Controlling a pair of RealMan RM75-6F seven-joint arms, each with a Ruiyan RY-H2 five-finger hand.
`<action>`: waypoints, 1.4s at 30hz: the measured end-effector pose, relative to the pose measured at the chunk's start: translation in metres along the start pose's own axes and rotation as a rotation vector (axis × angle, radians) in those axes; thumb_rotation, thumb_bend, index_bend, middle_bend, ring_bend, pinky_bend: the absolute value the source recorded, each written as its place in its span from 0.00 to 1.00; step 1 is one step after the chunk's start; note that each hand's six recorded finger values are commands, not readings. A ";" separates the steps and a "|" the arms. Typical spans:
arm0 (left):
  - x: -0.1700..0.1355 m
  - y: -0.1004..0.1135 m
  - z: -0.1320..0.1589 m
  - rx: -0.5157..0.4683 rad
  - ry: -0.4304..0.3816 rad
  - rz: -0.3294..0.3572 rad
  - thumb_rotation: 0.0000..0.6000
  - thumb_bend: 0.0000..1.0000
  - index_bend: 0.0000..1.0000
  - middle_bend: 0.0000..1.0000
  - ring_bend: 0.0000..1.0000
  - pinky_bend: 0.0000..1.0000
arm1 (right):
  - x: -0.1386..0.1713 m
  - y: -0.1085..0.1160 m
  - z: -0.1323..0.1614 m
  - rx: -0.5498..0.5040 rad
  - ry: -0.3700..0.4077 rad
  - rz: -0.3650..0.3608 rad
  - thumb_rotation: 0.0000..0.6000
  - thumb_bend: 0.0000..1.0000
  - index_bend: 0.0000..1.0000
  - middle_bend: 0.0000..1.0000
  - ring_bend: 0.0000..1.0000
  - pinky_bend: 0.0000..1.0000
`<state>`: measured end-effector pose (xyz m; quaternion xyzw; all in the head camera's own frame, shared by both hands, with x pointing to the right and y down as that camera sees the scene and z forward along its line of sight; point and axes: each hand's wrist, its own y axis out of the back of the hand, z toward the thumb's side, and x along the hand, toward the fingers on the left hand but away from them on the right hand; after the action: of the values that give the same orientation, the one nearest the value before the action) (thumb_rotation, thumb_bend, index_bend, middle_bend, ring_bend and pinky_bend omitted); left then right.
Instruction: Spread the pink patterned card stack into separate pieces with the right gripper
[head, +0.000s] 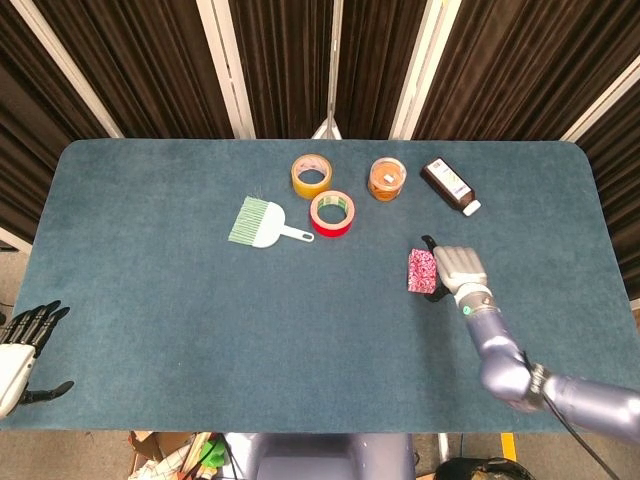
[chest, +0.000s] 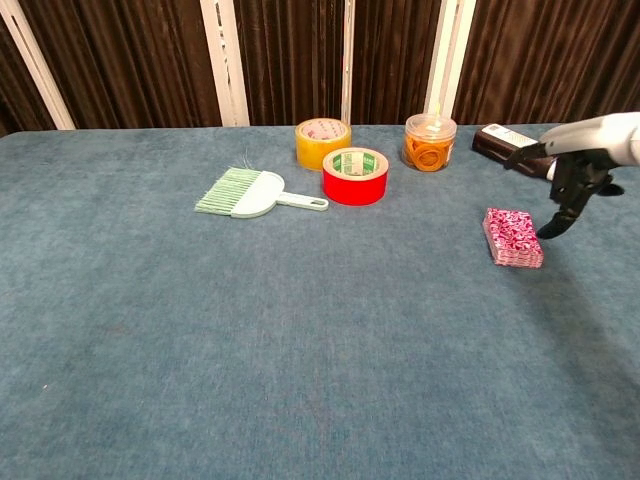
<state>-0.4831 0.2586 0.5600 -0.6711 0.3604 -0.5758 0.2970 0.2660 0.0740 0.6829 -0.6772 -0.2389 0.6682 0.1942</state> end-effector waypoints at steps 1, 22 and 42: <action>0.000 0.000 0.000 -0.001 0.000 0.000 1.00 0.04 0.00 0.00 0.00 0.00 | -0.004 -0.002 0.002 -0.003 -0.014 0.012 1.00 0.23 0.00 0.90 0.96 0.84; 0.001 -0.002 0.000 -0.003 0.002 -0.010 1.00 0.04 0.00 0.00 0.00 0.00 | -0.033 -0.019 0.004 -0.043 -0.126 0.062 1.00 0.23 0.18 0.90 0.96 0.84; 0.000 -0.002 -0.001 0.001 0.003 -0.016 1.00 0.04 0.00 0.00 0.00 0.00 | -0.043 -0.029 -0.004 -0.066 -0.145 0.045 1.00 0.23 0.16 0.90 0.95 0.84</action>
<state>-0.4835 0.2594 0.5622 -0.6729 0.3552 -0.5794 0.2922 0.2683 0.0728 0.7350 -0.6382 -0.2590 0.7116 0.1387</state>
